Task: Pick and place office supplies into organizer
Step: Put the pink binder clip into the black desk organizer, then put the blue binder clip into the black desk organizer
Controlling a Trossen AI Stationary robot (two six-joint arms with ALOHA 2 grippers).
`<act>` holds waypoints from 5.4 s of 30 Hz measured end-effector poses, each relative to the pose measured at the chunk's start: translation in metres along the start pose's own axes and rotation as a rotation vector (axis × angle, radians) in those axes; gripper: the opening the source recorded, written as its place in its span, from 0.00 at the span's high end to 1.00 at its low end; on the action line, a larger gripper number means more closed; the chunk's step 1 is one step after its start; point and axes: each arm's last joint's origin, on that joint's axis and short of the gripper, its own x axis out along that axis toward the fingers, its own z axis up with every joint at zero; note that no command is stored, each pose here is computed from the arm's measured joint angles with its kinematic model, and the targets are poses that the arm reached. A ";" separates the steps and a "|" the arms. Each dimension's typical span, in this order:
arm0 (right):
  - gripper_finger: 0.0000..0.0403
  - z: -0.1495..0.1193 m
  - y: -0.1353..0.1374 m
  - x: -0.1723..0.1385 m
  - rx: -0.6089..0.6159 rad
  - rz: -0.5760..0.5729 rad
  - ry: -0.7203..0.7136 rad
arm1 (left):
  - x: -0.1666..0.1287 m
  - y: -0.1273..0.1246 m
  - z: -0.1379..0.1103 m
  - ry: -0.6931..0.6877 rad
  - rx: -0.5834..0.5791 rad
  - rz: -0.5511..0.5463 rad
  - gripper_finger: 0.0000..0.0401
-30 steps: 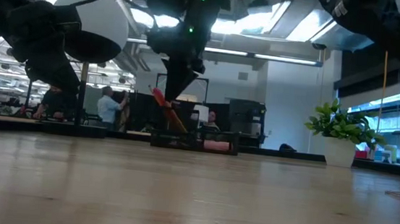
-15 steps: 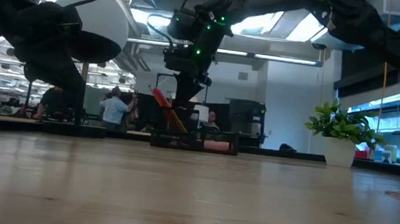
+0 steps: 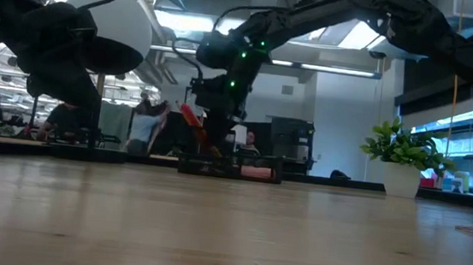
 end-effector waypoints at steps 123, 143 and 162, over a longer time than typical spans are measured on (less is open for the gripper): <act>0.68 -0.245 0.257 -0.152 0.667 0.023 0.373 | 0.000 0.000 -0.001 0.019 0.100 -0.015 0.60; 0.64 -0.249 0.272 -0.115 0.645 -0.024 0.436 | 0.000 0.000 -0.001 0.018 0.098 -0.016 0.60; 0.45 -0.249 0.275 -0.116 0.645 -0.005 0.431 | 0.000 0.000 -0.001 0.017 0.098 -0.016 0.60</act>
